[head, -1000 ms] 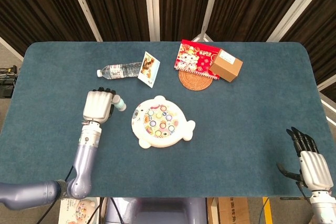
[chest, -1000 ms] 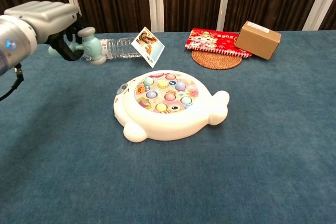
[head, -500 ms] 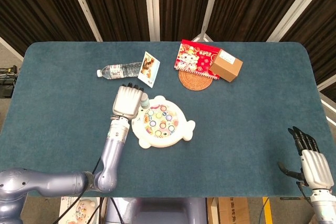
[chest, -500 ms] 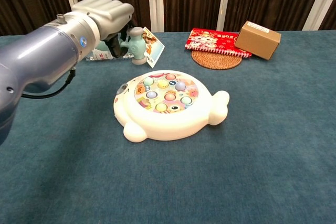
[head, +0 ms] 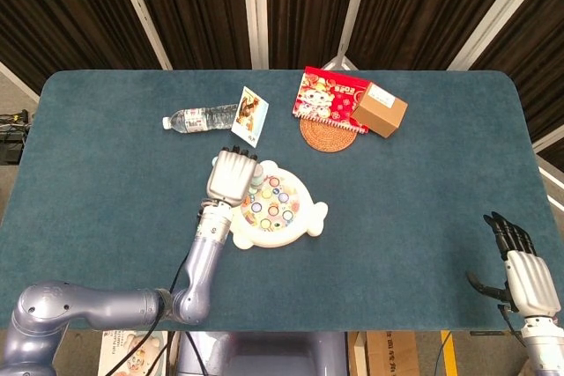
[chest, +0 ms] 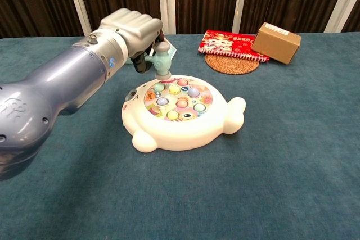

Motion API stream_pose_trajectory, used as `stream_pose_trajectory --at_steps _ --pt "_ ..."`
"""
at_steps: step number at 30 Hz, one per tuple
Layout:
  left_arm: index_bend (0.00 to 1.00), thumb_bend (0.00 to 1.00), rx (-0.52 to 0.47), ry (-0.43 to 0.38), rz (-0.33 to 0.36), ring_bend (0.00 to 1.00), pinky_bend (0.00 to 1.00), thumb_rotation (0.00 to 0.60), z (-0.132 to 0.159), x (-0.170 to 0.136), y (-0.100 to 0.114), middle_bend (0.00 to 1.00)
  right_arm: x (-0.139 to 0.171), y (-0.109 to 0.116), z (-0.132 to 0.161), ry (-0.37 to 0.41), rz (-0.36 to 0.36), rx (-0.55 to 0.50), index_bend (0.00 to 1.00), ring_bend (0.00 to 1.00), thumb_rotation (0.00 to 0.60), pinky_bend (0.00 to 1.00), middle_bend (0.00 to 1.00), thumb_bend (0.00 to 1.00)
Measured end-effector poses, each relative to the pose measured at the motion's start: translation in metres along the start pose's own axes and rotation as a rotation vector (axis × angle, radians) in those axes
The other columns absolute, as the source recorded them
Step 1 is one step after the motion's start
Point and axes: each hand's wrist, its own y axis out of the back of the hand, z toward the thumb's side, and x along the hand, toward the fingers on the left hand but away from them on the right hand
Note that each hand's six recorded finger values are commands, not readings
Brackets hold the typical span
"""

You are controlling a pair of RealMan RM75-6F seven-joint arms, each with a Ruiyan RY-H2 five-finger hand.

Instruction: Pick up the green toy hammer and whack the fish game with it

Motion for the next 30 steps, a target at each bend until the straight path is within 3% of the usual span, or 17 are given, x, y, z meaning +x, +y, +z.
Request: stream_pose_trajectory --at_steps 19,30 --pt "0.59 0.65 0.003 -0.007 -0.038 0.36 0.50 0.600 0.000 -0.006 -0.023 0.47 0.000 0.000 0.000 -0.004 0.000 -0.008 0.00 0.00 0.600 0.00 0.00 0.26" --pt "0.59 0.65 -0.018 -0.007 -0.005 0.36 0.50 0.600 0.000 -0.002 -0.010 0.47 0.000 0.000 0.000 -0.009 0.003 -0.015 0.00 0.00 0.600 0.00 0.00 0.26"
